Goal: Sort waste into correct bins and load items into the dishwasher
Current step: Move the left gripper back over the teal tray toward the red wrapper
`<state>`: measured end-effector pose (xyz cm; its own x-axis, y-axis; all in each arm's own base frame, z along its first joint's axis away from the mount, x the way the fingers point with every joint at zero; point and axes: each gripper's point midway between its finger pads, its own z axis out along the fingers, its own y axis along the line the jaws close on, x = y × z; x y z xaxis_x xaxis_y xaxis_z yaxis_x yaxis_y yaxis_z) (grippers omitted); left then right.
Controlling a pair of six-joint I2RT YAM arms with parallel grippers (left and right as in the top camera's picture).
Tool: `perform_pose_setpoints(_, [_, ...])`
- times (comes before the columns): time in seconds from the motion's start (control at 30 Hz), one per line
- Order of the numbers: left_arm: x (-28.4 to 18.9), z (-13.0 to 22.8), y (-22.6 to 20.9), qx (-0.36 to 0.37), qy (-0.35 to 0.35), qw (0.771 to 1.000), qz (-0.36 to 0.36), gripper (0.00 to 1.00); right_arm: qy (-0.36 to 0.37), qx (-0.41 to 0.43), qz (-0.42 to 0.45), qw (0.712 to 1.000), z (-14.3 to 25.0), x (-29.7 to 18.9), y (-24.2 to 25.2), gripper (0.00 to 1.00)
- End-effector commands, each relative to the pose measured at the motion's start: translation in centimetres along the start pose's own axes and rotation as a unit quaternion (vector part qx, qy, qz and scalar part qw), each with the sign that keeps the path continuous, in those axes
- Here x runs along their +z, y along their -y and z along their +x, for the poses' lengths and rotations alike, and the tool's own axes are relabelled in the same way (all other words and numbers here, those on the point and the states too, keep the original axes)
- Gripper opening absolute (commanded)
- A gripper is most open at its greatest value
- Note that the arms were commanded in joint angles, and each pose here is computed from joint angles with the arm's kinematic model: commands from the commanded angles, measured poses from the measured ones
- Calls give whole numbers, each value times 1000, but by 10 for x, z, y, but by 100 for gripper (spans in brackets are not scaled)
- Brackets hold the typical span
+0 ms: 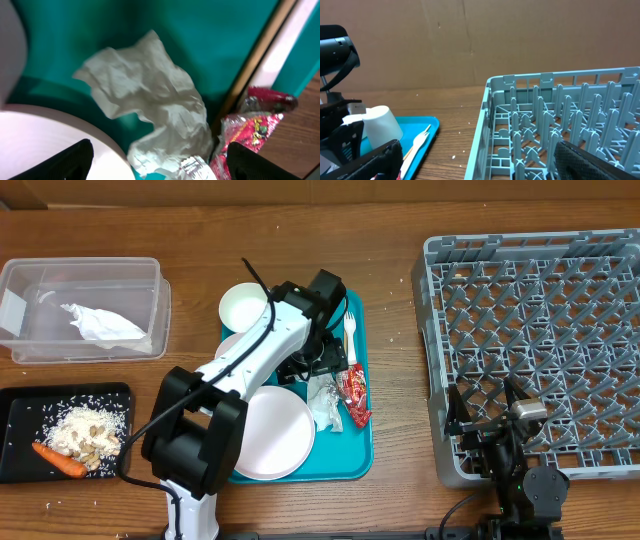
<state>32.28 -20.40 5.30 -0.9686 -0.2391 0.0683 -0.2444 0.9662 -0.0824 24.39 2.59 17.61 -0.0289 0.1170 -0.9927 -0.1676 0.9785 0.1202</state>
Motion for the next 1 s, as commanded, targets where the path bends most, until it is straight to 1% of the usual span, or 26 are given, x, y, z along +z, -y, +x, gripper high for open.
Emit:
perform_pose_setpoints(0.0, [3,-14,-18,-32,6,999,-16,84,2,1,2,1000,2,0,1,100])
perform_pose_setpoints(0.07, [4,-17,-20,-36,8,999,-14,80,2,1,2,1000,2,0,1,100])
perform_pose_setpoints(0.23, [15,-13,-5,-35,1,999,21,78,2,1,2,1000,2,0,1,100])
perform_pose_setpoints(0.5, [18,-8,-3,-33,0,999,19,74,2,1,2,1000,2,0,1,100])
perform_pose_setpoints(0.6, [22,-7,-6,-33,-1,999,13,69,2,1,2,1000,2,0,1,100])
perform_pose_setpoints(0.73, [28,-5,-8,-35,-1,999,10,64,2,1,2,1000,2,0,1,100])
perform_pose_setpoints(0.8, [29,-6,-11,-35,3,999,2,57,2,1,2,1000,2,0,1,100])
perform_pose_setpoints(0.83, [29,-6,-12,-35,4,999,0,52,2,1,2,1000,2,0,1,100])
perform_pose_setpoints(0.87, [29,-6,-13,-35,5,999,-2,45,2,1,2,1000,2,0,1,100])
perform_pose_setpoints(0.9, [29,-6,-13,-35,5,999,-2,41,2,1,2,1000,2,0,1,100])
perform_pose_setpoints(0.97, [28,-6,-13,-35,5,999,-2,39,2,1,2,1000,2,0,1,100])
